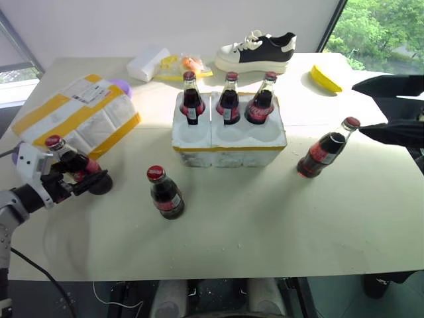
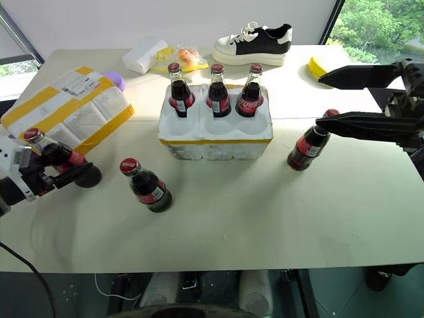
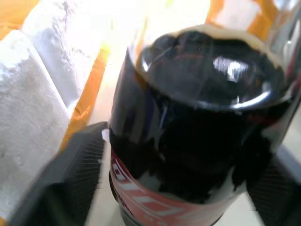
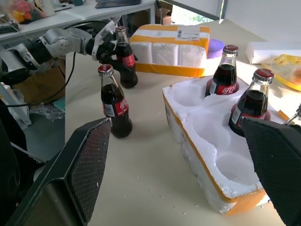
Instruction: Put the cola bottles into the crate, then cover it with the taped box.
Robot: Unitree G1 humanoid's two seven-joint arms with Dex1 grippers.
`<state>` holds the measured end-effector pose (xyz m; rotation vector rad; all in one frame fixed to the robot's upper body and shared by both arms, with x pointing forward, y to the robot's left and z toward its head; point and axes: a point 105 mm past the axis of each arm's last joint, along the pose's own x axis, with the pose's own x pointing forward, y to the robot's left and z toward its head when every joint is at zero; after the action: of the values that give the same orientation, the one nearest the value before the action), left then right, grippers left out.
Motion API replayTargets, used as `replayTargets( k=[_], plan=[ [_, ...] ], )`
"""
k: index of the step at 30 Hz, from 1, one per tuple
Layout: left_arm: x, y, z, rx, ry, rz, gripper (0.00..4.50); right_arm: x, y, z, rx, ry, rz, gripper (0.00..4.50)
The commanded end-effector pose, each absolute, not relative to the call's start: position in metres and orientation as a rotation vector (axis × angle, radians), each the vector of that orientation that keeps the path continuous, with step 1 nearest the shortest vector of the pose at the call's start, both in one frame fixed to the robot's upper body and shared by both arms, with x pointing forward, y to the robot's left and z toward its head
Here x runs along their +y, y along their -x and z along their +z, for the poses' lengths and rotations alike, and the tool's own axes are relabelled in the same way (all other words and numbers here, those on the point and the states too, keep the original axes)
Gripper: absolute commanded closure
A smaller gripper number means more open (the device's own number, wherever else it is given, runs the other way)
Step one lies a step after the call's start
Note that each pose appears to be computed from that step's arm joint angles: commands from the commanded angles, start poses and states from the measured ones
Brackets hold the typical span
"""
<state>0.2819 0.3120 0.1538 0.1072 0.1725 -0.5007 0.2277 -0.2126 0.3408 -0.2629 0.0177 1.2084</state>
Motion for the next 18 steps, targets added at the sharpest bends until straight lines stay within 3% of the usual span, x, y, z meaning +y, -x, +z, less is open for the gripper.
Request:
replayTargets(
  k=[1, 5, 9, 18],
  plan=[
    [0.307, -0.283, 0.166, 0.137, -0.143, -0.519, 1.69, -0.21, -0.22, 0.351, -0.035, 0.28, 1.215, 0.0],
    [0.293, -0.28, 0.172, 0.169, -0.157, -0.591, 1.69, -0.21, -0.221, 0.351, -0.039, 0.276, 1.211, 0.0],
    [0.267, -0.279, 0.211, 0.143, -0.184, -0.751, 1.69, -0.211, -0.225, 0.349, -0.04, 0.27, 1.2, 0.0],
    [0.204, -0.304, 0.3, 0.01, -0.259, -1.084, 1.69, -0.212, -0.228, 0.338, -0.01, 0.273, 1.186, 0.0]
  ],
)
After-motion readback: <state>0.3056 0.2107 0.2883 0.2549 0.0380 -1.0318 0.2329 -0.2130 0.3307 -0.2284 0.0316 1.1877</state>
